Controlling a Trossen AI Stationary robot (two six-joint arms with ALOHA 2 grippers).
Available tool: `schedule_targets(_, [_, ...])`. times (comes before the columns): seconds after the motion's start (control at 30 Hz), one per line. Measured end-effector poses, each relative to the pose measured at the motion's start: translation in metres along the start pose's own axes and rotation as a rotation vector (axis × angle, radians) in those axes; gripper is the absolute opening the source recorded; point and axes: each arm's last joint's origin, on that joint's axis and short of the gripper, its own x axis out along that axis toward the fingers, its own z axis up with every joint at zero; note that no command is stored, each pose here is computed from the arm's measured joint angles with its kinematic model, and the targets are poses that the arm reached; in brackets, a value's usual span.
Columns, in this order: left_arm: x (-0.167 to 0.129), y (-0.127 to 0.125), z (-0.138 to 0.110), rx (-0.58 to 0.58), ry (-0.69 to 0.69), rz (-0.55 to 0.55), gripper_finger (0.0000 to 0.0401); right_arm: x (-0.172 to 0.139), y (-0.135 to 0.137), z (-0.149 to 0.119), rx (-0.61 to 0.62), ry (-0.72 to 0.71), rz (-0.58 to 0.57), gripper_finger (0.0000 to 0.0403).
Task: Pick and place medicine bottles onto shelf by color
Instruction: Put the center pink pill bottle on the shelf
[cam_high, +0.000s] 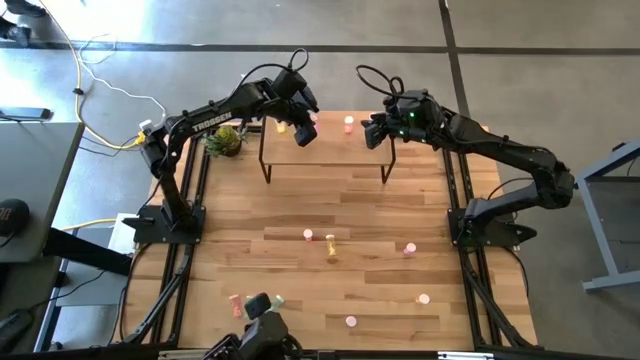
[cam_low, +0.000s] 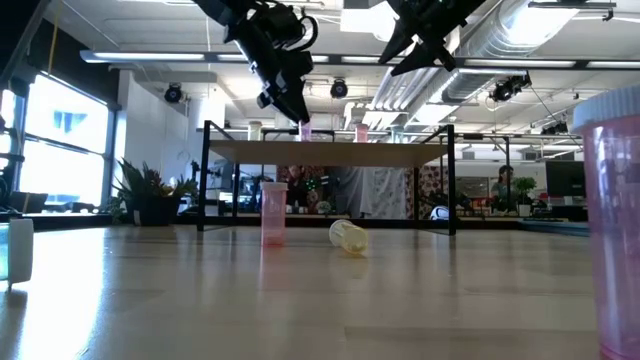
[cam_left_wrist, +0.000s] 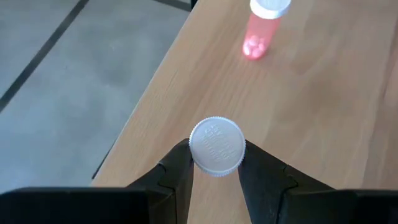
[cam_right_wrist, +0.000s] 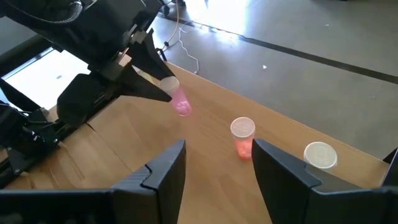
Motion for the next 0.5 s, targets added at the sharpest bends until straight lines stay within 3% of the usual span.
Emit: schedule_targets(0.5, [0.0044, -0.0052, -0.0026, -0.038, 0.022, -0.001, 0.0103, 0.0001, -0.0002, -0.0004, -0.015, 0.004, -0.002, 0.0174])
